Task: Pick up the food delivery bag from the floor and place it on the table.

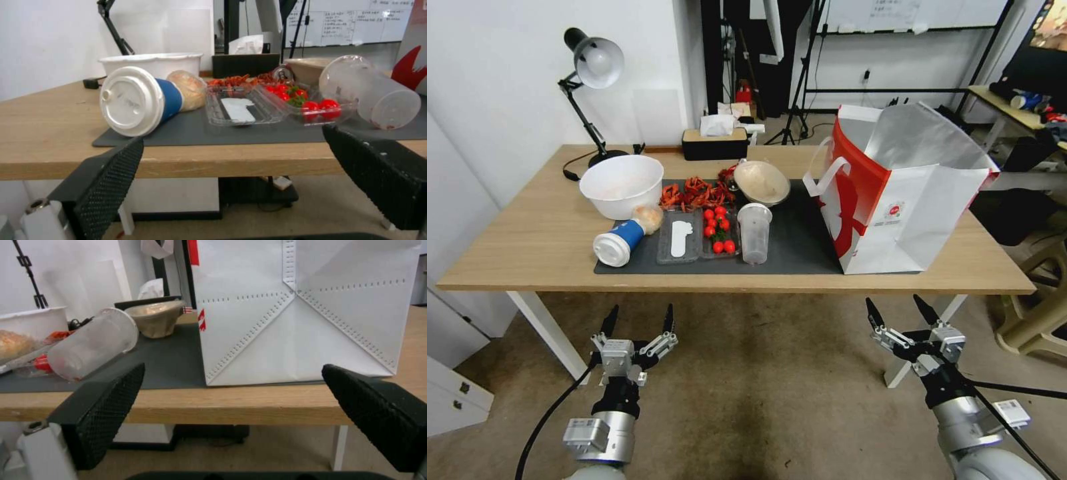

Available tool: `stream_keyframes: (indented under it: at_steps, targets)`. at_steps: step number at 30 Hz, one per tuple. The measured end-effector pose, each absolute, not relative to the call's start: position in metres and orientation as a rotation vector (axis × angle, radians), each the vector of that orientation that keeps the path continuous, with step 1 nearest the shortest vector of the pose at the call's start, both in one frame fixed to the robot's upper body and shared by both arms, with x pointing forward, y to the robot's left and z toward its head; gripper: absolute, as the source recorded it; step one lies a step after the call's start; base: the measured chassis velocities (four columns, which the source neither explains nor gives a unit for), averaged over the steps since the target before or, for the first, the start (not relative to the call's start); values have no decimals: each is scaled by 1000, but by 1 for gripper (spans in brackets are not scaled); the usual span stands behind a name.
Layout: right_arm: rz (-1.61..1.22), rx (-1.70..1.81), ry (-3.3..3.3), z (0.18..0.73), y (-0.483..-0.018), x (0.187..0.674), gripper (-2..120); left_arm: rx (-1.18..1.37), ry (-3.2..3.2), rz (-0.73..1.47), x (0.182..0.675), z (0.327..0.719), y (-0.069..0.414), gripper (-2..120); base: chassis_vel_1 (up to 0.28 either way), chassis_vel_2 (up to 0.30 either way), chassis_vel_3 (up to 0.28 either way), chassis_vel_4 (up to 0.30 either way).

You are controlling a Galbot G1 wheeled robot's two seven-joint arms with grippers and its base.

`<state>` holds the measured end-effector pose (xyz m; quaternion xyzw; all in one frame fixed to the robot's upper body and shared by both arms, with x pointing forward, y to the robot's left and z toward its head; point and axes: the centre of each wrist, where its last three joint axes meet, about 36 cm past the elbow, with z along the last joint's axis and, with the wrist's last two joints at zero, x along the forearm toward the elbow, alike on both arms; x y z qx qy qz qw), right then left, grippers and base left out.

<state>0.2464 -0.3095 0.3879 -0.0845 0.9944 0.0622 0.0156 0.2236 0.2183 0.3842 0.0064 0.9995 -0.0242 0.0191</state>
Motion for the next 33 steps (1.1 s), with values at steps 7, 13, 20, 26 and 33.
stream_keyframes:
  at_steps: [7,13,20,26,33]
  targets:
    - [217,-246,3105,385,-308,246,100,11,3100,-73,223,383,218,100,0,0,0,0]
    - [222,-240,3107,385,-308,246,100,-1,3100,-76,223,383,217,100,0,0,0,0]
    - [222,-239,3108,385,-308,246,100,-1,3100,-77,223,384,217,100,0,0,0,0]
    - [223,-238,3109,385,-308,246,100,-1,3099,-78,223,384,217,100,0,0,0,0]
    - [222,-238,3109,385,-309,246,100,-2,3100,-78,223,384,217,100,0,0,0,0]
